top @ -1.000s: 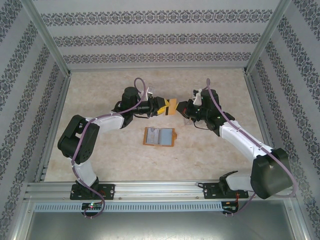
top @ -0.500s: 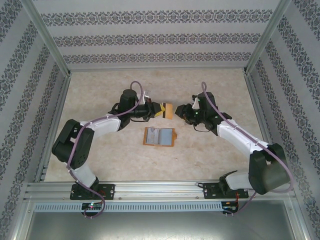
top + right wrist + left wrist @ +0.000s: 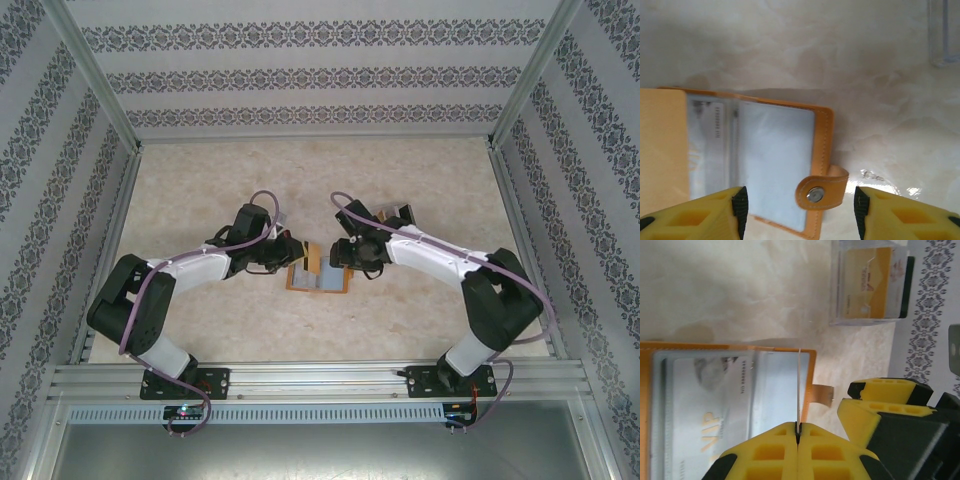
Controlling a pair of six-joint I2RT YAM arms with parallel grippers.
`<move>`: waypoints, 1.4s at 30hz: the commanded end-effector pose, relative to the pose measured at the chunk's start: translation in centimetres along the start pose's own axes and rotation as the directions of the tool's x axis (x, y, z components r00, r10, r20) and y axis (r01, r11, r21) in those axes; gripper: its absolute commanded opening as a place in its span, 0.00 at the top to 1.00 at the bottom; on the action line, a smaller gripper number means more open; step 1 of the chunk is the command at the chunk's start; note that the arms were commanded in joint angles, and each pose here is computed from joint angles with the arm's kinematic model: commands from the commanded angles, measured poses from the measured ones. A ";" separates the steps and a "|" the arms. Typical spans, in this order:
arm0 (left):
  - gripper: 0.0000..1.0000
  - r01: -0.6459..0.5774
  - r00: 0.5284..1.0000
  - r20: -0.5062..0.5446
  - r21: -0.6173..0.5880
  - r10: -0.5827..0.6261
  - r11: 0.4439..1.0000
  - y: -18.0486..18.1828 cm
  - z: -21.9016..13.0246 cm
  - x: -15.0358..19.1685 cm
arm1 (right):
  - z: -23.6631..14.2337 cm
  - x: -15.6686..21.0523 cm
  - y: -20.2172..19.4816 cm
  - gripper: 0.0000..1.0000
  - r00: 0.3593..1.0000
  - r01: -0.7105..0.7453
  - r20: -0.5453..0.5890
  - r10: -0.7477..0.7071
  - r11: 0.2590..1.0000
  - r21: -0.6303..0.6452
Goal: Put the credit cards into the card holder
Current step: Insert the credit card into the card slot.
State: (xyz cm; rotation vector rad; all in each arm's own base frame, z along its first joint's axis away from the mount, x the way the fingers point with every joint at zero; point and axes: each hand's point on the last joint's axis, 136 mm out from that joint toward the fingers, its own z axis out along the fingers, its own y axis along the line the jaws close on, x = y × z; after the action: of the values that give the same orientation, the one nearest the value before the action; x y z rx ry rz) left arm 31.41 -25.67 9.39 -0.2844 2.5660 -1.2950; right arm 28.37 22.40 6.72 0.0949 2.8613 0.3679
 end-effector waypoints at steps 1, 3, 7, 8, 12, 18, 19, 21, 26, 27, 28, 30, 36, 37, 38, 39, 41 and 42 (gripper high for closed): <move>1.00 -0.046 0.999 -0.002 -0.024 0.046 0.999 0.8 0.5 0.5 | 0.7 0.2 -1.5 0.40 0.999 0.041 -0.019 -0.039 0.993 0.113; 1.00 -0.049 0.999 -0.002 -0.031 0.049 0.998 1.2 0.8 0.6 | 1.3 0.3 -1.5 0.40 0.999 0.042 -0.029 -0.039 0.992 0.118; 1.00 -0.047 0.999 -0.020 -0.025 0.047 0.999 1.5 1.4 0.9 | 2.4 0.6 -1.7 0.41 0.998 0.036 -0.052 -0.029 0.992 0.125; 1.00 -0.047 0.999 -0.027 -0.027 0.046 0.999 1.6 1.6 1.0 | 2.6 0.6 -1.8 0.42 0.998 0.033 -0.057 -0.026 0.991 0.129; 1.00 -0.047 0.998 -0.041 -0.037 0.046 0.998 2.3 2.3 1.7 | 3.4 1.0 -2.4 0.45 0.998 0.017 -0.069 -0.007 0.990 0.137; 1.00 -0.048 0.998 -0.052 -0.046 0.046 0.998 2.6 3.1 1.9 | 3.9 1.2 -2.8 0.56 0.997 0.013 -0.078 -0.003 0.991 0.133; 1.00 -0.053 0.997 -0.053 -0.050 0.050 0.997 2.8 3.2 2.0 | 4.1 1.3 -3.0 0.59 0.996 0.009 -0.084 0.002 0.991 0.135; 1.00 -0.053 0.998 -0.048 -0.048 0.051 0.997 2.9 3.4 1.8 | 4.4 1.4 -3.0 0.64 0.996 0.008 -0.091 0.004 0.992 0.126; 1.00 -0.047 0.998 -0.050 -0.014 0.046 0.999 3.1 5.0 2.3 | 5.2 1.8 -3.3 0.73 0.994 0.003 -0.108 0.010 0.992 0.126; 1.00 -0.045 0.998 -0.055 -0.018 0.044 0.999 3.3 5.2 2.4 | 5.3 1.9 -3.3 0.74 0.994 0.003 -0.113 0.011 0.992 0.127; 1.00 -0.044 0.997 -0.061 -0.023 0.043 0.999 3.6 5.3 2.7 | 5.4 1.9 -3.4 0.75 0.993 0.003 -0.118 0.013 0.992 0.130; 1.00 -0.050 0.996 -0.073 -0.038 0.047 0.998 4.1 5.5 3.0 | 5.6 1.9 -3.4 0.77 0.993 0.003 -0.119 0.013 0.991 0.130; 1.00 -0.091 0.990 -0.112 -0.074 0.082 0.993 4.9 5.3 3.8 | 6.0 1.8 -3.3 0.79 0.992 -0.008 -0.122 0.022 0.993 0.120; 1.00 -0.097 0.989 -0.117 -0.080 0.087 0.992 5.0 5.2 3.9 | 6.0 1.7 -3.3 0.79 0.992 -0.011 -0.121 0.025 0.993 0.119; 1.00 -0.100 0.989 -0.120 -0.091 0.089 0.991 5.2 5.0 4.0 | 6.1 1.8 -3.3 0.79 0.992 -0.013 -0.123 0.028 0.993 0.121; 1.00 -0.109 0.989 -0.116 -0.102 0.097 0.989 5.3 4.9 3.9 | 6.1 1.7 -3.3 0.79 0.992 -0.014 -0.121 0.029 0.993 0.120; 1.00 -0.128 0.986 -0.120 -0.126 0.113 0.984 5.4 4.6 3.9 | 6.2 1.7 -3.3 0.79 0.992 -0.017 -0.122 0.032 0.993 0.118; 1.00 -0.136 0.986 -0.120 -0.139 0.119 0.981 5.6 4.3 3.9 | 6.1 1.7 -3.3 0.80 0.992 -0.018 -0.122 0.032 0.993 0.118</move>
State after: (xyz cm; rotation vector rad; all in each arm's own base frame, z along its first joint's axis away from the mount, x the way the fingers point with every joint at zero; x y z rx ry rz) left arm 30.58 -27.84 3.50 -0.1230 2.6223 -1.2352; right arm 28.42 21.41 1.39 0.1034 2.9717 0.2467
